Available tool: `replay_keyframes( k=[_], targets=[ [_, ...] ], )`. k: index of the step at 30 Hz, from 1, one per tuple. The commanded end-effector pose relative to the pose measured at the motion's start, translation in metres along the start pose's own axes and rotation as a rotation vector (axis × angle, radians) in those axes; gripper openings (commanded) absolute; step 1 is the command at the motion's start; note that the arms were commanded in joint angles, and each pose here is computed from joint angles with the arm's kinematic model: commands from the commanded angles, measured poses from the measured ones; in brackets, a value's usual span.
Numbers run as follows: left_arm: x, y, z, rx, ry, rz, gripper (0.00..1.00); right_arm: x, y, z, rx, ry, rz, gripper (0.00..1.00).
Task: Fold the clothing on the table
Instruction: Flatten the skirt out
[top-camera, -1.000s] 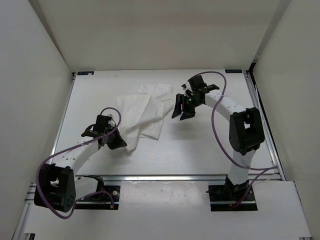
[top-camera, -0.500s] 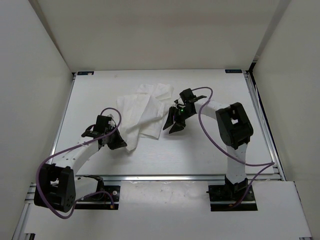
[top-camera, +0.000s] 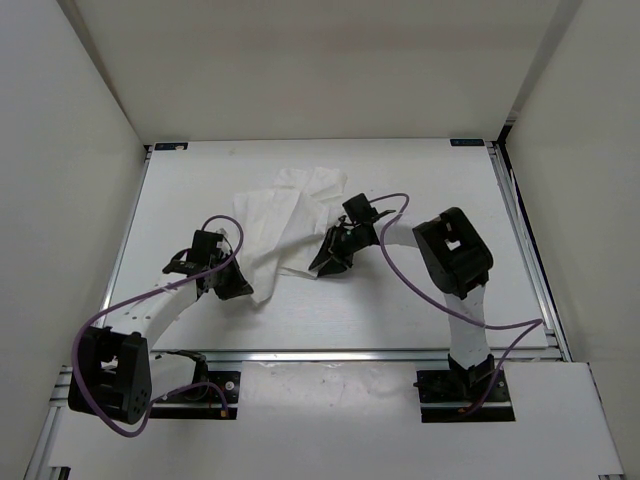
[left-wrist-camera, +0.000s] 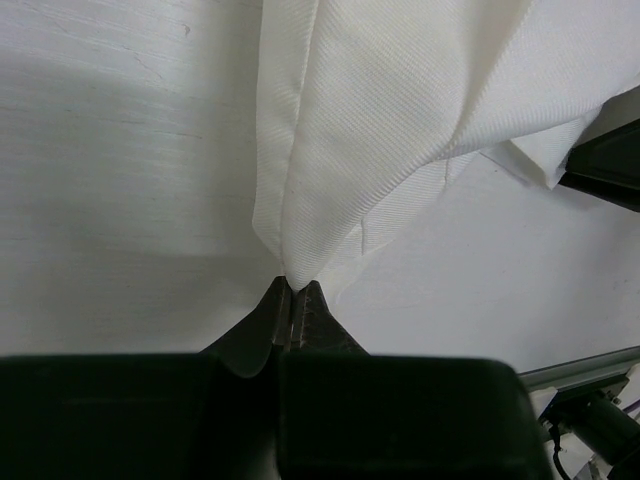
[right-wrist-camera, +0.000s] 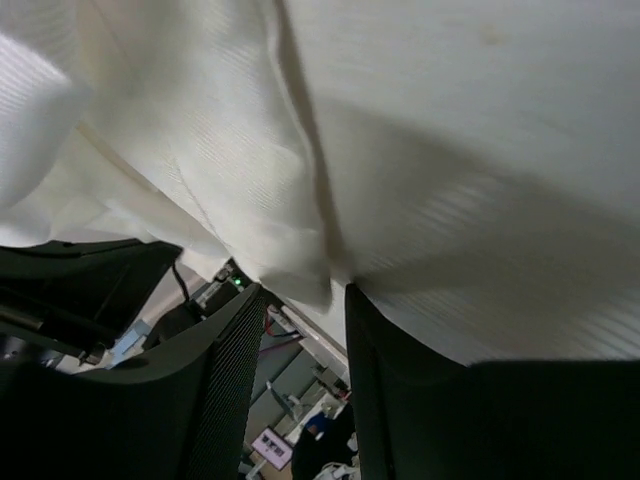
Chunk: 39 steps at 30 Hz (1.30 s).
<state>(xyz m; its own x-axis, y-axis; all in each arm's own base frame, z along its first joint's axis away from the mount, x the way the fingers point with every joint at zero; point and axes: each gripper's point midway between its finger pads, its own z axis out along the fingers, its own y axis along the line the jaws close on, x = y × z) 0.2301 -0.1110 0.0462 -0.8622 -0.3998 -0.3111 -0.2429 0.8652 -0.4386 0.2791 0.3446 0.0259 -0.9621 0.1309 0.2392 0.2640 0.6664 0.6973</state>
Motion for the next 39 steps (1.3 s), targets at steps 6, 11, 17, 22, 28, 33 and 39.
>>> replay_keyframes(
  k=[6, 11, 17, 22, 28, 33, 39],
  targets=[
    [-0.014, -0.007, -0.01, 0.008, -0.039, 0.045, 0.0, -0.008, 0.004, 0.02, 0.027, -0.037, 0.04, 0.0],
    [-0.016, -0.016, -0.01, 0.074, -0.037, 0.058, 0.0, -0.029, -0.01, -0.068, 0.105, -0.288, -0.077, 0.0],
    [-0.003, -0.025, -0.005, 0.148, 0.013, 0.041, 0.0, -0.019, -0.067, -0.183, 0.171, -0.549, -0.02, 0.0],
    [0.027, -0.036, 0.007, 0.264, 0.092, -0.031, 0.0, 0.027, -0.109, -0.175, 0.179, -0.429, 0.035, 0.0],
    [0.045, -0.034, 0.003, 0.282, 0.146, -0.019, 0.0, 0.056, -0.112, -0.17, 0.206, -0.378, -0.012, 0.0],
    [0.026, -0.042, 0.011, 0.262, 0.161, -0.02, 0.0, 0.031, -0.088, -0.174, 0.173, -0.36, -0.075, 0.0],
    [-0.118, -0.137, 0.021, 0.31, 0.048, 0.113, 0.0, -0.096, -0.002, -0.215, 0.178, -0.542, -0.294, 0.0]
  ],
)
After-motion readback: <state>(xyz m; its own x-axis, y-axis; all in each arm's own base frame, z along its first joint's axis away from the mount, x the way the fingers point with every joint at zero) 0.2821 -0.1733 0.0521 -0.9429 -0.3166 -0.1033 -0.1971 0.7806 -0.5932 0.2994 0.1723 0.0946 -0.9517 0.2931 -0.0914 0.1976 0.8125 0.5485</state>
